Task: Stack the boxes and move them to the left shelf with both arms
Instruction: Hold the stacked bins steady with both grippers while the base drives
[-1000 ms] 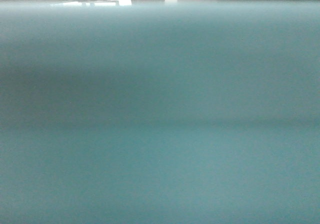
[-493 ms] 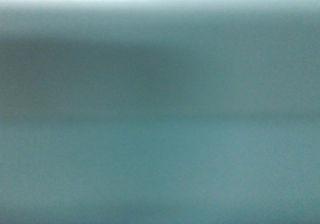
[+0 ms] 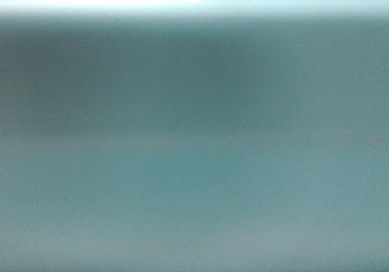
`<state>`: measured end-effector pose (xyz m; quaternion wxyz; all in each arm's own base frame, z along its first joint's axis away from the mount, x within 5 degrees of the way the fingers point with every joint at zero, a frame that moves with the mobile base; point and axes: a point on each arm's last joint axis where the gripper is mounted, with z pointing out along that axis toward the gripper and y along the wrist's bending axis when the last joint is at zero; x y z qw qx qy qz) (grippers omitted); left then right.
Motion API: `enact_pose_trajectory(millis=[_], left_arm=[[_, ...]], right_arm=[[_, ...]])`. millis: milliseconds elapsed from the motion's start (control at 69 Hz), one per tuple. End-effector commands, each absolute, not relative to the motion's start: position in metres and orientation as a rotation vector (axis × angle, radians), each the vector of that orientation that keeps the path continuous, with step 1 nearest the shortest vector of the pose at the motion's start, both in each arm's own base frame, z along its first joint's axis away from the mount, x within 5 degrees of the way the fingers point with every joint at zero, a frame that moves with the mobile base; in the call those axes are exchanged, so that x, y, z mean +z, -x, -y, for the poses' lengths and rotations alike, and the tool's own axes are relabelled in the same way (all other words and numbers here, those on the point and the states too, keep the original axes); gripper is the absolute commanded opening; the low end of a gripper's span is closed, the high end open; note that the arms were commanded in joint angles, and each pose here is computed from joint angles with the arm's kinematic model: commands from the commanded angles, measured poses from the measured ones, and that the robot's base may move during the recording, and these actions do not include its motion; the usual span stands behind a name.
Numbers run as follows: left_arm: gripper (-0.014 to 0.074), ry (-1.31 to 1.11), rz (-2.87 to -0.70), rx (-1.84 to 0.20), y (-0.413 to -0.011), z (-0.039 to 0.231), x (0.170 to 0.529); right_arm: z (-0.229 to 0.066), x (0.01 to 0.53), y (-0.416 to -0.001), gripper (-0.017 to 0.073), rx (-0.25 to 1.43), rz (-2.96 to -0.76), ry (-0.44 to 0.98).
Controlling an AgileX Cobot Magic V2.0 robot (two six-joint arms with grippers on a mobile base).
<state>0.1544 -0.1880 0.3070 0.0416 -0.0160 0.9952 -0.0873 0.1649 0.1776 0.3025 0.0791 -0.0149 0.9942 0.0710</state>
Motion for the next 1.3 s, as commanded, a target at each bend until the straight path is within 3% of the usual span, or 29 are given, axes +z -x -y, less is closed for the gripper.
enact_pose_trajectory(millis=[0, 1290], left_arm=[[-0.001, 0.055, -3.078, -0.278, -0.144, 0.1821, 0.3235], [-0.001, 0.054, -3.074, -0.273, -0.1443, 0.1818, 0.3235]], right_arm=[[-0.1744, 0.3196, -0.1627, 0.0057, 0.254, -2.922, 0.059], [-0.1743, 0.3195, -0.1626, 0.0057, 0.252, -2.924, 0.059]])
